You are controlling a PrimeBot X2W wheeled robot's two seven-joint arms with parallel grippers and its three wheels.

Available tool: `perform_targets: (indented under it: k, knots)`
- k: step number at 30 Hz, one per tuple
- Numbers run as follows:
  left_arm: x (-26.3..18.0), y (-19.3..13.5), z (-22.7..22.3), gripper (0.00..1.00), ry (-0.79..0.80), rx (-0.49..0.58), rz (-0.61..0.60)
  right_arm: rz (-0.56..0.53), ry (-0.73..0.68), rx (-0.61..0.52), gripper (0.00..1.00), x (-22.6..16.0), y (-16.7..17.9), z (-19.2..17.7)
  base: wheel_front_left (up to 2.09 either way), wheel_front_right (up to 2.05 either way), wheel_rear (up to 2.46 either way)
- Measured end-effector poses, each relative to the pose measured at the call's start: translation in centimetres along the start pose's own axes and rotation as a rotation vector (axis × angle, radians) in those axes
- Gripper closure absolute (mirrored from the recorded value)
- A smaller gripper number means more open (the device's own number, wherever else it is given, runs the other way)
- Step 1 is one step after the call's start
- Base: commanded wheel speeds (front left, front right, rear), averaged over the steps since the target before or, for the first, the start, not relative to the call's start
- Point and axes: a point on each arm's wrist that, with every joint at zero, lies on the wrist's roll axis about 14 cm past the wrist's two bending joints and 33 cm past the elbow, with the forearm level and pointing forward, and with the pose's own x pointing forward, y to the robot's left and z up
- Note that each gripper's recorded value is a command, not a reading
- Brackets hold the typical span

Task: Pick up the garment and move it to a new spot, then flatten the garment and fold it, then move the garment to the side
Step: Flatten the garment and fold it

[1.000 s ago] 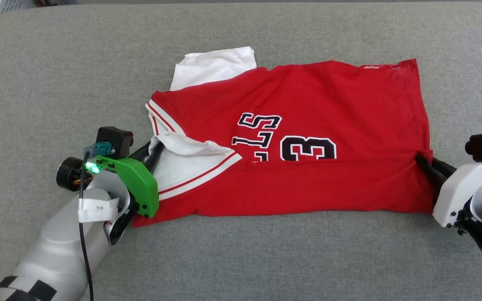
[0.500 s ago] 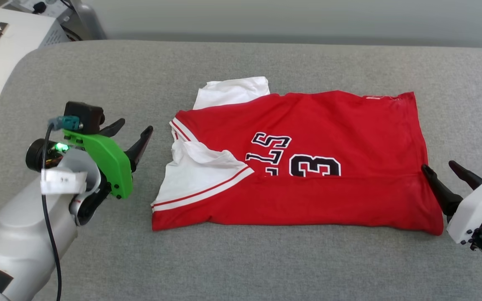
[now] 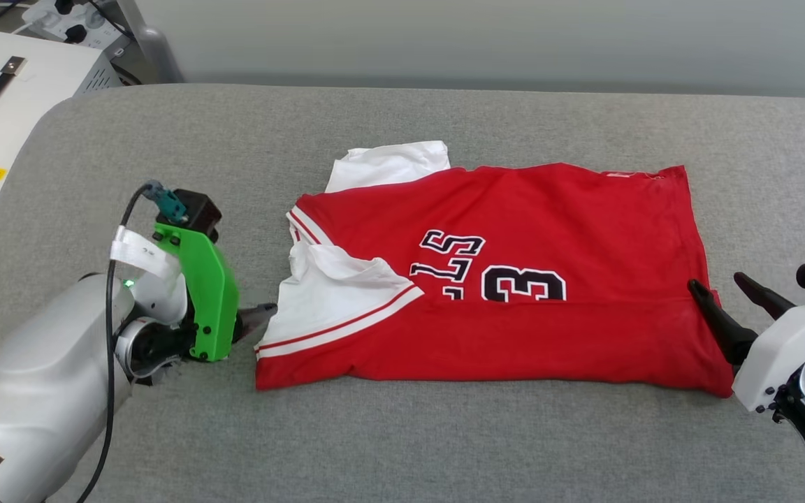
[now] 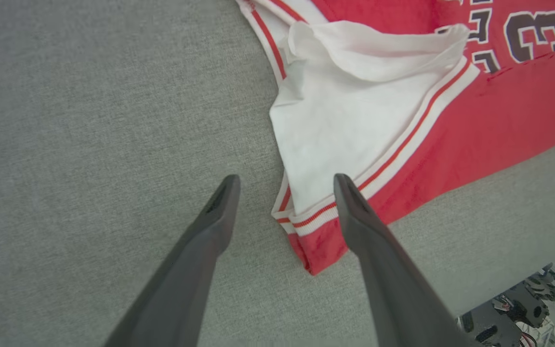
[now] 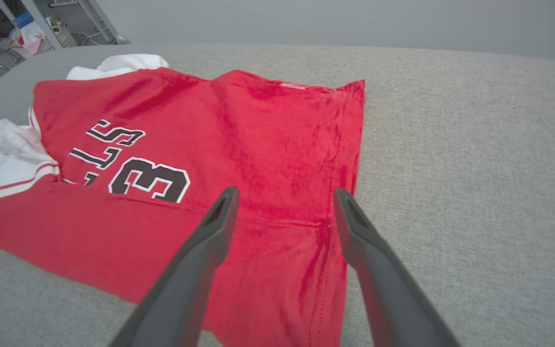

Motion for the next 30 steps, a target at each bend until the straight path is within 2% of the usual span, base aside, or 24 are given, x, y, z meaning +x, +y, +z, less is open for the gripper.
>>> perform_targets:
  k: [12,21,22,23,30]
  knots:
    - [3.1,-0.9,-5.7,0.0,0.242,0.012,-0.025,-0.026,0.042,0.033,0.0,-0.2,-0.7,-1.5,0.0,0.0,0.0]
    - [4.5,-0.9,-6.6,0.0,0.267,-0.01,-0.027,-0.035,0.052,0.04,0.0,0.1,-1.1,-1.7,0.0,0.0,0.0]
    - [4.6,-1.0,-6.6,0.07,0.264,-0.011,-0.03,-0.036,0.047,0.038,0.0,0.1,-1.1,-1.5,0.0,0.0,0.0]
    - [4.6,-1.1,-6.4,1.0,0.251,-0.008,-0.029,-0.036,0.043,0.035,0.0,0.1,-1.1,-1.3,0.0,0.0,0.0]
    - [4.1,-2.1,-5.7,1.0,0.163,0.005,-0.048,-0.043,0.023,-0.016,0.0,-0.5,-1.7,0.6,0.0,0.0,0.0]
